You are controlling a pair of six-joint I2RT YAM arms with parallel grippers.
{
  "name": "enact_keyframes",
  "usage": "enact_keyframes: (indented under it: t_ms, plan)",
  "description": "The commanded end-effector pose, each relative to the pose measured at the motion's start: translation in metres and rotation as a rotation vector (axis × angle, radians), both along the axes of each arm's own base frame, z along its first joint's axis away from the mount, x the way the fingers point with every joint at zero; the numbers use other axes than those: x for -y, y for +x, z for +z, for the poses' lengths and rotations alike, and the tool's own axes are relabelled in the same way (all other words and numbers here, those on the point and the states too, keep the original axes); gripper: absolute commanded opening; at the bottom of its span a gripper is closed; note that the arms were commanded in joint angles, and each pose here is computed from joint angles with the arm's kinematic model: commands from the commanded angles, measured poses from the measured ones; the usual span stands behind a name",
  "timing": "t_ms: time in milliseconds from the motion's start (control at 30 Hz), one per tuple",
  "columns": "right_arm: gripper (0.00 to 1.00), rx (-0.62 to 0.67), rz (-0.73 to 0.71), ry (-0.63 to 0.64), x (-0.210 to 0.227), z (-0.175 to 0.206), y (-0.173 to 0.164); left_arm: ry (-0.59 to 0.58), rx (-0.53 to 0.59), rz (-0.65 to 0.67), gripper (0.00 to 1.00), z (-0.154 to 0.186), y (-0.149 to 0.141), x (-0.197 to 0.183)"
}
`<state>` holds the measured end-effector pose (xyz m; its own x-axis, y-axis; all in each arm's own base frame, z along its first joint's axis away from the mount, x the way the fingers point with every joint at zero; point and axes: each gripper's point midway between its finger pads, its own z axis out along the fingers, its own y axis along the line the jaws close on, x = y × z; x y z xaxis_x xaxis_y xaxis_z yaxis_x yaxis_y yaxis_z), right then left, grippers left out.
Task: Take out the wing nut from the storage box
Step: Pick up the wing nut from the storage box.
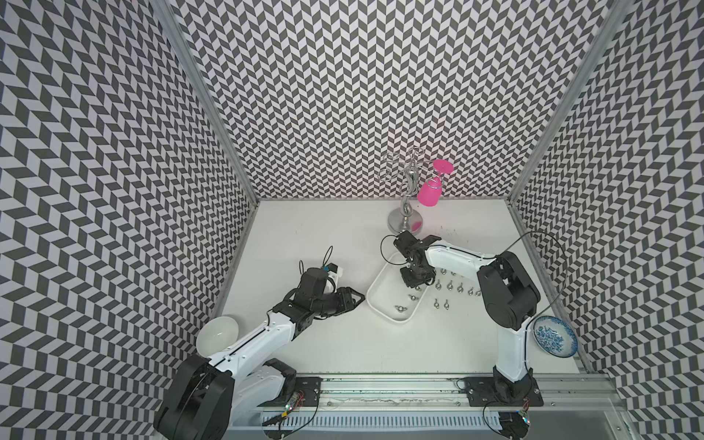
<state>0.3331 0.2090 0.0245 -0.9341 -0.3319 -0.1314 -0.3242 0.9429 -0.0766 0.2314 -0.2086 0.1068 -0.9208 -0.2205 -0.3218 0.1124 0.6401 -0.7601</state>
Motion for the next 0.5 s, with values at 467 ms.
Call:
enact_keyframes:
  t_ms: [467]
  plan:
    - [0.12, -0.074, 0.003, -0.031, 0.0045, -0.0122, -0.0093, -0.018, 0.052, -0.016, 0.49, 0.011, 0.007, -0.0034]
